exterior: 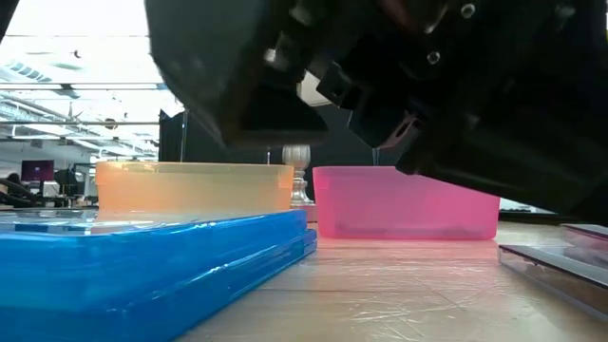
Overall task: Pick & place jewel cases by type
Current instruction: Put the black CD case into the red bin
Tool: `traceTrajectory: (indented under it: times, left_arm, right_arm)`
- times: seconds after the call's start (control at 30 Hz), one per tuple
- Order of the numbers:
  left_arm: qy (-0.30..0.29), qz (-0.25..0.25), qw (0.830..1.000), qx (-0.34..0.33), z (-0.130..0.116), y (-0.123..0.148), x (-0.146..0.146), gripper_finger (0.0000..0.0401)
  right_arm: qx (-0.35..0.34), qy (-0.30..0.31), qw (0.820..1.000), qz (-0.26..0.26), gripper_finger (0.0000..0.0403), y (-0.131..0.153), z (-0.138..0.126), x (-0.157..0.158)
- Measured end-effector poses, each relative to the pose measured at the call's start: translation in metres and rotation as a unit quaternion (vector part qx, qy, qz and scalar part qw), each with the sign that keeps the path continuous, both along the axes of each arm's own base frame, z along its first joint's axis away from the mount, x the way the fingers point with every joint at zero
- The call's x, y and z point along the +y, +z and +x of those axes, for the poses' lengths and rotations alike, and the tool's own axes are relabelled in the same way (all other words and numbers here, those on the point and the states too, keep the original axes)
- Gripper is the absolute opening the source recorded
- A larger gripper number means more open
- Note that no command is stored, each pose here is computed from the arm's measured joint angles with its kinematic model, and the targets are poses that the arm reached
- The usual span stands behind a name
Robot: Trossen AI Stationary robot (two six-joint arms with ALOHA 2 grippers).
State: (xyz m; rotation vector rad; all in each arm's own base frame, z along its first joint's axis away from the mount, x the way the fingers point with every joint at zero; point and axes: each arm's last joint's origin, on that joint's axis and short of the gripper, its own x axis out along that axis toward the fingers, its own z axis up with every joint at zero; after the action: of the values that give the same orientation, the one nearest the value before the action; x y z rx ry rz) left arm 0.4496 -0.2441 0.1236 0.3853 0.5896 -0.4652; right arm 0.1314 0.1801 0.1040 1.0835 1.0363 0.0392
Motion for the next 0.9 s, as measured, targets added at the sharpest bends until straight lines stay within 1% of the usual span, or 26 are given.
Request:
traceTrajectory:
  times: [0.17,0.3,0.47,0.53,0.73,0.9]
  left_arm:
    - [0.0,0.006,1.0,-0.003,-0.0006,0.0001,-0.001,0.0042]
    - [0.0,0.005,1.0,-0.005,-0.0005,0.0003,-0.0014,0.0042]
    - [-0.001,0.005,1.0,-0.006,-0.0004,0.0005,-0.0014,0.0042]
    - [-0.001,0.004,1.0,-0.009,-0.0001,0.001,-0.0018,0.0042]
    - [-0.004,-0.001,1.0,-0.017,-0.0004,0.0028,-0.0046,0.0042]
    - [-0.007,0.0,1.0,-0.017,-0.0019,0.003,-0.0073,0.0042]
  right_arm:
    - [0.036,-0.007,0.999,-0.002,0.0139,-0.0036,-0.0026,-0.0024]
    - [0.042,-0.009,0.999,0.0,0.0139,-0.0041,-0.003,-0.0027]
    - [0.055,-0.005,0.998,0.019,0.0139,-0.0034,-0.0031,-0.0015]
    - [0.053,-0.001,0.998,0.025,0.0139,-0.0026,-0.0028,-0.0006]
    - [0.036,0.037,0.998,0.036,0.0139,0.0004,-0.002,0.0027]
    - [0.029,0.041,0.998,0.036,0.0133,0.0009,-0.0017,0.0031]
